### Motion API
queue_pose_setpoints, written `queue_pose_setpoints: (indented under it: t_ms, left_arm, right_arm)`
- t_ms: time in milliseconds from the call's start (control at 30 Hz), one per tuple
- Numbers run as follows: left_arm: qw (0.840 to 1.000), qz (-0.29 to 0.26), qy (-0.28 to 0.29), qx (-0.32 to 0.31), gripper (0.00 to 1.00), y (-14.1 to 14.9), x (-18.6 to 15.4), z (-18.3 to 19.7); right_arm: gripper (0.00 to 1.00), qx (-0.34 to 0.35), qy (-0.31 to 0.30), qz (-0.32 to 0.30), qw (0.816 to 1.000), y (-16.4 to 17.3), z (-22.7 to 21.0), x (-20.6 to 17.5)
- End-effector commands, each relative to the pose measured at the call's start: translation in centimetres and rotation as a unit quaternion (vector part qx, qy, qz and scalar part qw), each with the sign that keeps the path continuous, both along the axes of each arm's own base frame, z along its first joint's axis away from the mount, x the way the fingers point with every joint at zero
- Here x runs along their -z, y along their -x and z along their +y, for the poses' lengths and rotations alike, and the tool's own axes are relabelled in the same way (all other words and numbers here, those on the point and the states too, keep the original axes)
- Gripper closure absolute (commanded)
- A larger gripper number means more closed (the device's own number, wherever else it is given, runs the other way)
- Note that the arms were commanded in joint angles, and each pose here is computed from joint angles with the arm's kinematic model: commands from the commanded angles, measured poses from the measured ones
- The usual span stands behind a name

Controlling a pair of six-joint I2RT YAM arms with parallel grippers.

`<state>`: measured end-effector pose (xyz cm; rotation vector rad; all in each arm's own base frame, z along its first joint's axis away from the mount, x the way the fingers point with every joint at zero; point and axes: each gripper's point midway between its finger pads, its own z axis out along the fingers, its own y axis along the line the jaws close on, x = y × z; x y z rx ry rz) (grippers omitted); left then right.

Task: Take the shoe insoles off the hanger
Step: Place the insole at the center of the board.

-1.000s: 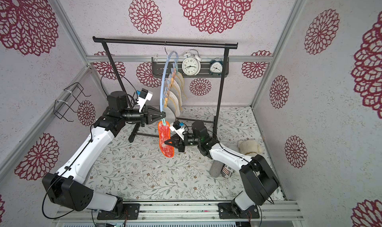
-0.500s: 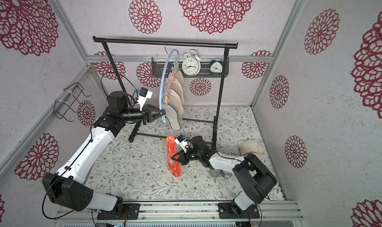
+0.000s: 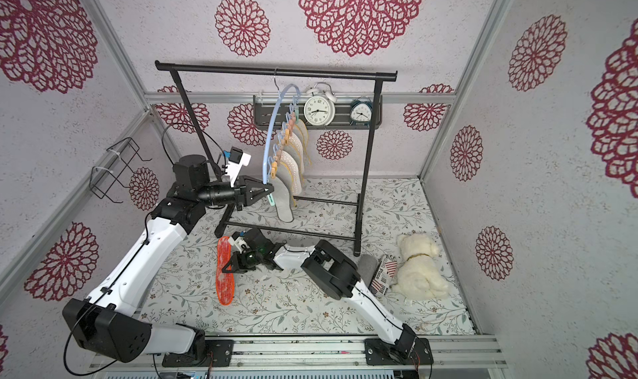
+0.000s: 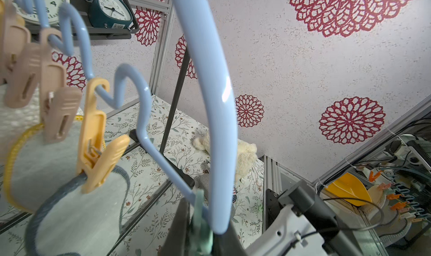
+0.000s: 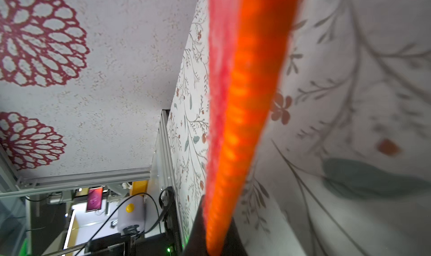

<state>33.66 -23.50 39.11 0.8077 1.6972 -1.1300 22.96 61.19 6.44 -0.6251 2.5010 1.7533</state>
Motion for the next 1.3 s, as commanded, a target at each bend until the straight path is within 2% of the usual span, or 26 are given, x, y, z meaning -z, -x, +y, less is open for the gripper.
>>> queue_pose_setpoints:
  t_ms: [0, 67, 167, 233, 333, 400, 467, 567, 767, 867, 1000, 1133, 1200, 1267]
  left_arm:
    - [1.0, -0.008, 0.0, -0.006, 1.0, 0.3, -0.3, 0.1]
    - [1.0, -0.007, 0.001, -0.007, 1.0, 0.3, -0.2, 0.2]
    - [1.0, -0.007, 0.005, -0.008, 1.0, 0.1, -0.2, 0.1]
    - [1.0, -0.003, 0.004, -0.007, 1.0, 0.1, -0.1, 0.0]
    - [1.0, 0.001, 0.0, -0.008, 1.0, 0.1, 0.1, 0.1]
    - [1.0, 0.002, -0.002, -0.009, 1.0, 0.1, 0.4, 0.1]
    - [1.0, 0.0, -0.004, -0.011, 1.0, 0.1, 0.4, 0.2]
    - [1.0, 0.0, -0.005, -0.012, 1.0, 0.0, 0.6, 0.2]
    - [1.0, 0.001, -0.004, -0.004, 1.0, -0.3, 0.6, 0.0]
    - [1.0, 0.002, -0.009, 0.0, 1.0, -0.3, 0.8, -0.1]
    - [1.0, 0.005, -0.009, 0.002, 1.0, -0.5, 1.0, -0.1]
    - [1.0, 0.008, -0.009, 0.003, 1.0, -0.8, 1.1, -0.3]
    - [1.0, 0.01, -0.009, 0.003, 1.0, -0.8, 1.3, -0.3]
    - [1.0, 0.01, -0.009, 0.003, 1.0, -0.8, 1.3, -0.3]
  right_arm:
    - [1.0, 0.016, 0.002, 0.062, 0.998, -0.1, 3.0, -1.7]
    - [1.0, 0.008, 0.017, 0.057, 0.998, 0.4, 5.3, -1.2]
    - [1.0, 0.017, 0.007, 0.107, 0.994, 0.8, 7.4, -0.3]
    - [1.0, 0.031, 0.004, 0.142, 0.989, 0.8, 8.0, 0.6]
    - [0.99, 0.04, 0.014, 0.148, 0.988, 1.1, 8.1, 1.5]
    - [0.92, 0.04, 0.02, 0.139, 0.989, 1.2, 8.0, 1.7]
    - [0.8, 0.036, 0.025, 0.132, 0.99, 1.5, 7.9, 1.7]
    - [0.62, 0.036, 0.049, 0.107, 0.992, 1.4, 7.3, 1.8]
    - [0.53, 0.042, 0.158, -0.019, 0.986, -0.4, 3.0, 2.1]
    - [0.49, 0.031, 0.185, -0.075, 0.979, -0.9, 1.5, 1.6]
    - [0.44, 0.015, 0.209, -0.119, 0.97, -1.1, 0.1, 1.4]
    - [0.43, -0.017, 0.177, -0.137, 0.975, -0.4, 0.9, 0.3]
    - [0.5, -0.012, 0.162, -0.119, 0.979, -0.4, 1.5, 0.3]
    - [0.53, -0.018, 0.143, -0.105, 0.984, 0.2, 2.3, 0.2]
